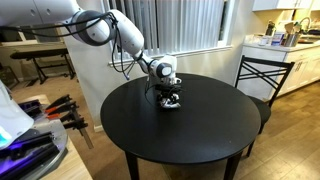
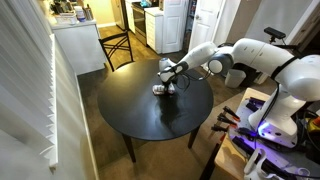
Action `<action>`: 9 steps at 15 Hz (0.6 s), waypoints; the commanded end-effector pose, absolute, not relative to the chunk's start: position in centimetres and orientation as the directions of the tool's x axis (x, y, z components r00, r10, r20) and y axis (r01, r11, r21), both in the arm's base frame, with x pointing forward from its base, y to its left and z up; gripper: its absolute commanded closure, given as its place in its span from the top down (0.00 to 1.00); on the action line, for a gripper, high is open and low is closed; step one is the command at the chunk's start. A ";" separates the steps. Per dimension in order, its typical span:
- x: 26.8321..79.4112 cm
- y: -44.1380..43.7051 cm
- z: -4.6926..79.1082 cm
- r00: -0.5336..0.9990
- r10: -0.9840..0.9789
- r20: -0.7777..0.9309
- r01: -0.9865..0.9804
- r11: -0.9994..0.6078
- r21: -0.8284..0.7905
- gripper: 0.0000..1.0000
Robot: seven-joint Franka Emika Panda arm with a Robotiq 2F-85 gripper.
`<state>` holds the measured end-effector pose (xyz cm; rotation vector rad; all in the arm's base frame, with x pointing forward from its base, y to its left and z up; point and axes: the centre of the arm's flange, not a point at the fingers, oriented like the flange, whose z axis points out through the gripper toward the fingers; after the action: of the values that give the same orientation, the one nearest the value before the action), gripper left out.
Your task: Use the towel to clean the table
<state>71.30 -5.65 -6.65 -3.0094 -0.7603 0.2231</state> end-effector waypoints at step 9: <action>70.5 -12.5 -6.0 0.940 0.309 -0.145 0.305 -0.951 -0.049 0.03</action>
<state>70.03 -14.11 -6.67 -3.0913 -0.4796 0.2512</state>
